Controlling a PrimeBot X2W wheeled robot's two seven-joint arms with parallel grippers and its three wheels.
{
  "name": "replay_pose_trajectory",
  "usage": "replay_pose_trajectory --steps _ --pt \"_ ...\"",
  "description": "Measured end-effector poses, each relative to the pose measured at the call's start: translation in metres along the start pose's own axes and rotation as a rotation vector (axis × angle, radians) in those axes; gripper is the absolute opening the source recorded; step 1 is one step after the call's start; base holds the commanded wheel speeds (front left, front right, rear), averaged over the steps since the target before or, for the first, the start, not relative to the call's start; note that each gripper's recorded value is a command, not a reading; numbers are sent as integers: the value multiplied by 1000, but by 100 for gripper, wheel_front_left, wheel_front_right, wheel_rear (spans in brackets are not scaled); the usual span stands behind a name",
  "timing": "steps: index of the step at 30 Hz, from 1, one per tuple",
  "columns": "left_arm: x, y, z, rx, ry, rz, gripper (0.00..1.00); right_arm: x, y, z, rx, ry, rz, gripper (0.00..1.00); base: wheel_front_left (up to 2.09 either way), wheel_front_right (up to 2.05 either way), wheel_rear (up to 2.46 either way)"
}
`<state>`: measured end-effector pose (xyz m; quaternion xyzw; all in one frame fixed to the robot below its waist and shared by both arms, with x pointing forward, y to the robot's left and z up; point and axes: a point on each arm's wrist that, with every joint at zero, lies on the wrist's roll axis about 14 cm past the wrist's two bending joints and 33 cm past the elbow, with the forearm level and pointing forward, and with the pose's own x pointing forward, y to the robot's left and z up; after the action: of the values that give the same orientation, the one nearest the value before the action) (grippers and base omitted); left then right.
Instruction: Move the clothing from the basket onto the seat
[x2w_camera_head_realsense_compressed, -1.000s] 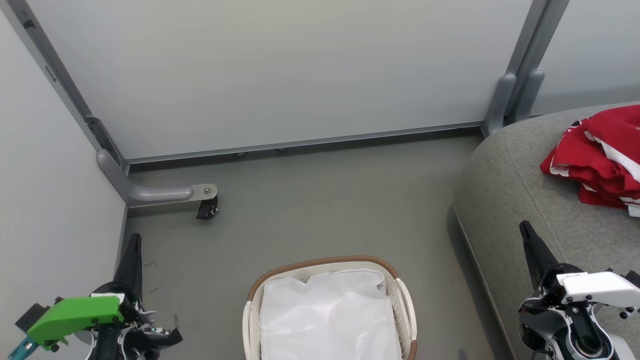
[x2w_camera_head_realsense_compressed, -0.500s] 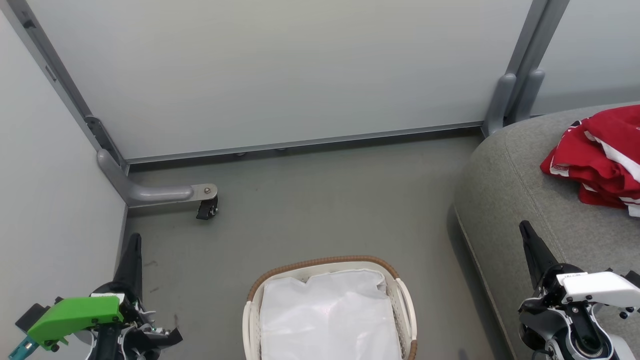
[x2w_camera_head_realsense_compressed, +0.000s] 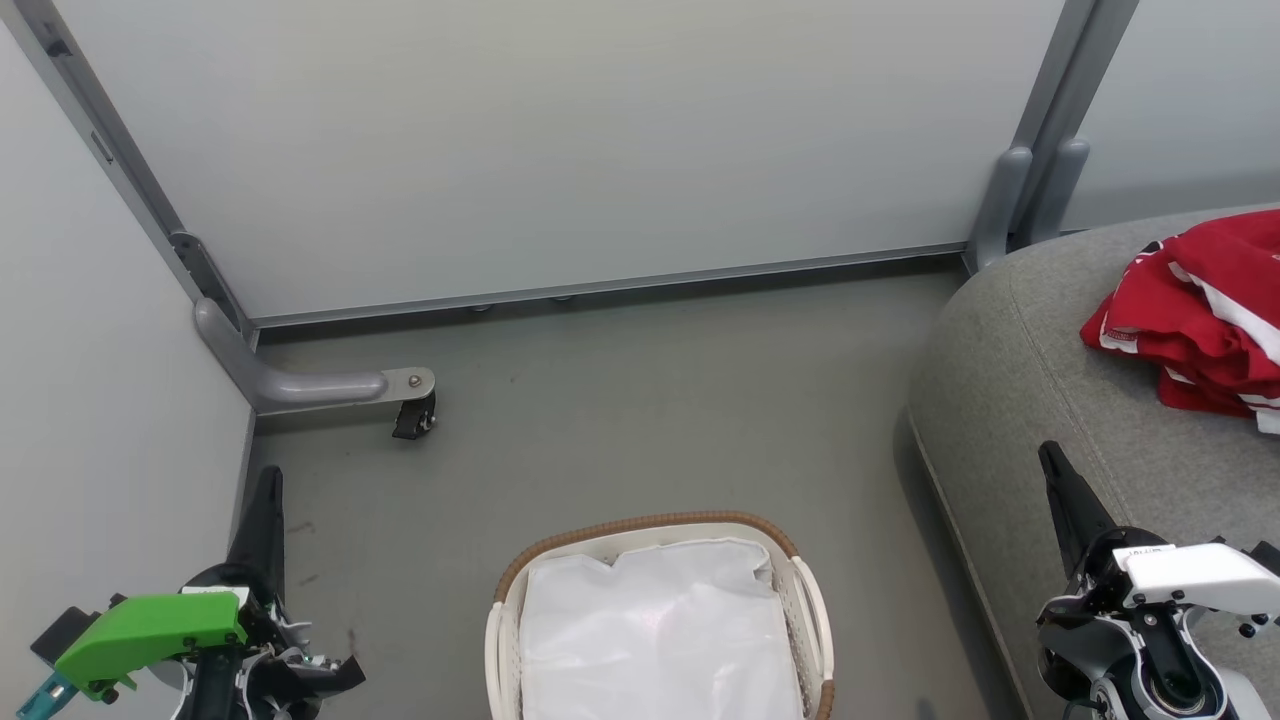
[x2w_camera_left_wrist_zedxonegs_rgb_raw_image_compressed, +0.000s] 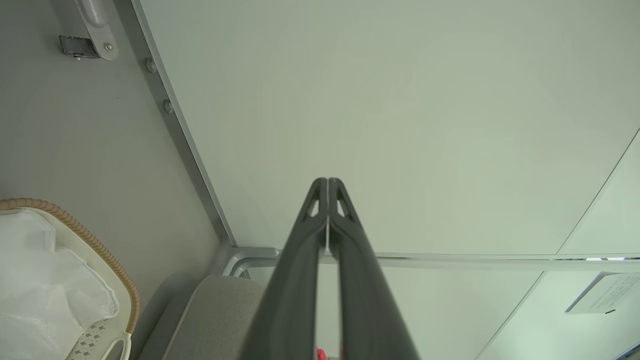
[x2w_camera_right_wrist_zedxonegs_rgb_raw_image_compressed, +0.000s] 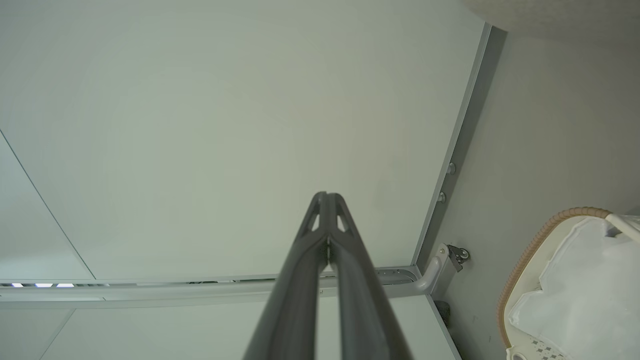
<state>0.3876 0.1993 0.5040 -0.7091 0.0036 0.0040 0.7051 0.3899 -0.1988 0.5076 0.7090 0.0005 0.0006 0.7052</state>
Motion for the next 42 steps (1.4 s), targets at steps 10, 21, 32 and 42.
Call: replay_pose_trajectory --steps 10,21,32,42 --pt "0 0 0 0 0 0 0 0 0 0 0 0 0 0 0 0 0" --pt "0 0 0 0 0 0 0 0 0 0 0 0 0 0 0 0 0" --pt "0 0 0 0 0 0 0 0 0 0 0 0 0 0 0 0 0" --pt "0 0 0 0 0 0 0 0 0 0 0 0 0 0 0 0 0"
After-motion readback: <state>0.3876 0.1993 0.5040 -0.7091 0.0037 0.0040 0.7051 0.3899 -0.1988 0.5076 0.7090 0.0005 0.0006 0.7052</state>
